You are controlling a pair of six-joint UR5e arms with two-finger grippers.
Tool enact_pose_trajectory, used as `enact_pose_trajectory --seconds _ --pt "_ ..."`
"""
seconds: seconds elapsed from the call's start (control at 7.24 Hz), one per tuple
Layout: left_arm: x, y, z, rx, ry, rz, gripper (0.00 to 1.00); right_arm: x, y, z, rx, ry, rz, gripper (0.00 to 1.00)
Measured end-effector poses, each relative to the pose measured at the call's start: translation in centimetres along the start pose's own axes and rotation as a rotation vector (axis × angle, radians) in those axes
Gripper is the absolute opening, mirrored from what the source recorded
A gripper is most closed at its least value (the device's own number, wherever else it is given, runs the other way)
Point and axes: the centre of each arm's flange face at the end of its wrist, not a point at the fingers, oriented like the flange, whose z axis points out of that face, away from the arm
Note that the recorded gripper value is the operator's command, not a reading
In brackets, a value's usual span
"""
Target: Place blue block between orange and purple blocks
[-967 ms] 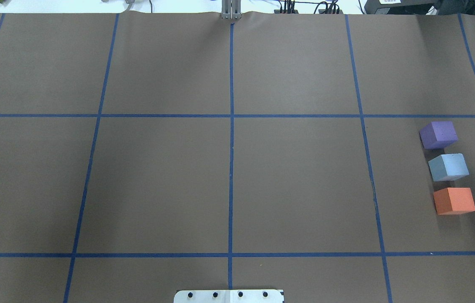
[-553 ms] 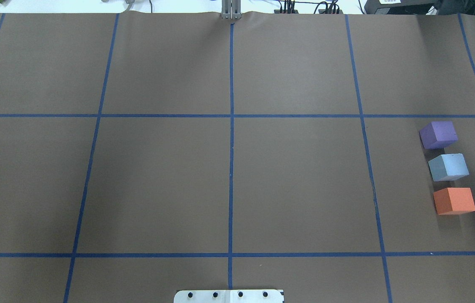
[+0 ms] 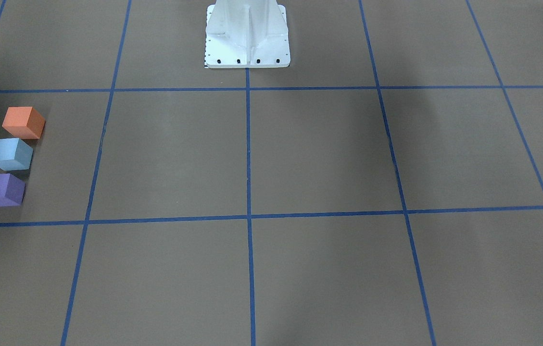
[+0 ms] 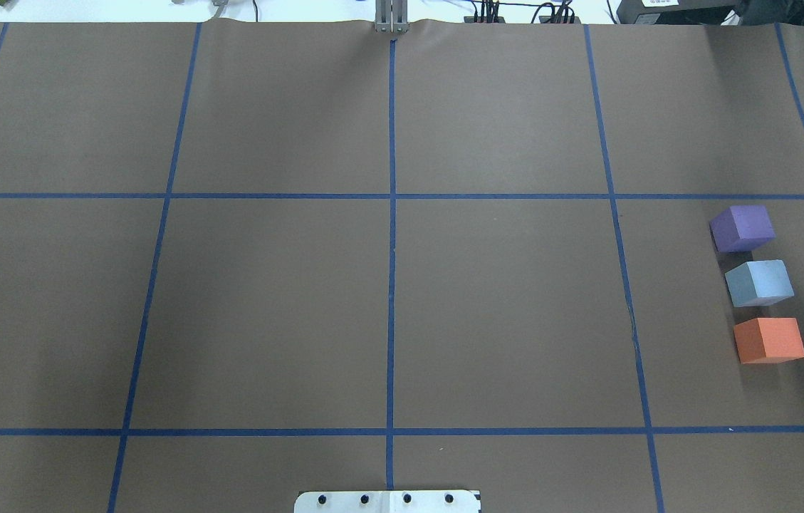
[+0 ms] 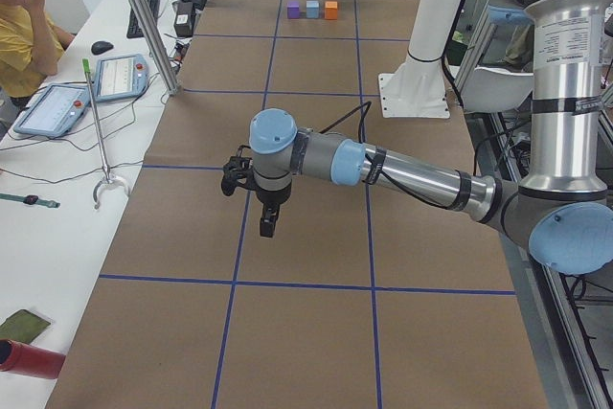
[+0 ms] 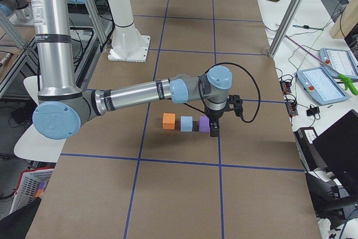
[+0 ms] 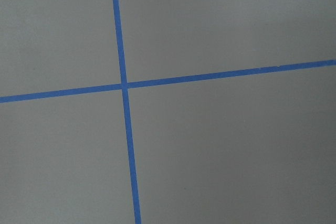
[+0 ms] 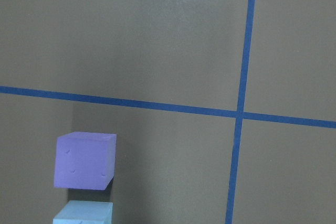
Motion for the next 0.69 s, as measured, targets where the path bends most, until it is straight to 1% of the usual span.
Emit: enact_pose_trajectory --seconds 0.14,0.41,0.69 --pt "-0.2 -0.1 0.2 -0.004 -0.001 -0.004 1.0 -0.2 -0.1 -0.2 0.003 -0.002 -0.003 1.0" --pt "-2.0 0.1 1.8 -0.038 -0.005 -0.038 1.0 -0.5 -0.2 -0.5 0.009 -0.008 -0.007 1.0" --pt "-3.6 0.4 3.2 -0.066 -0.007 -0.072 1.0 -0.4 -0.1 -0.3 0.002 -0.019 0.0 1.0"
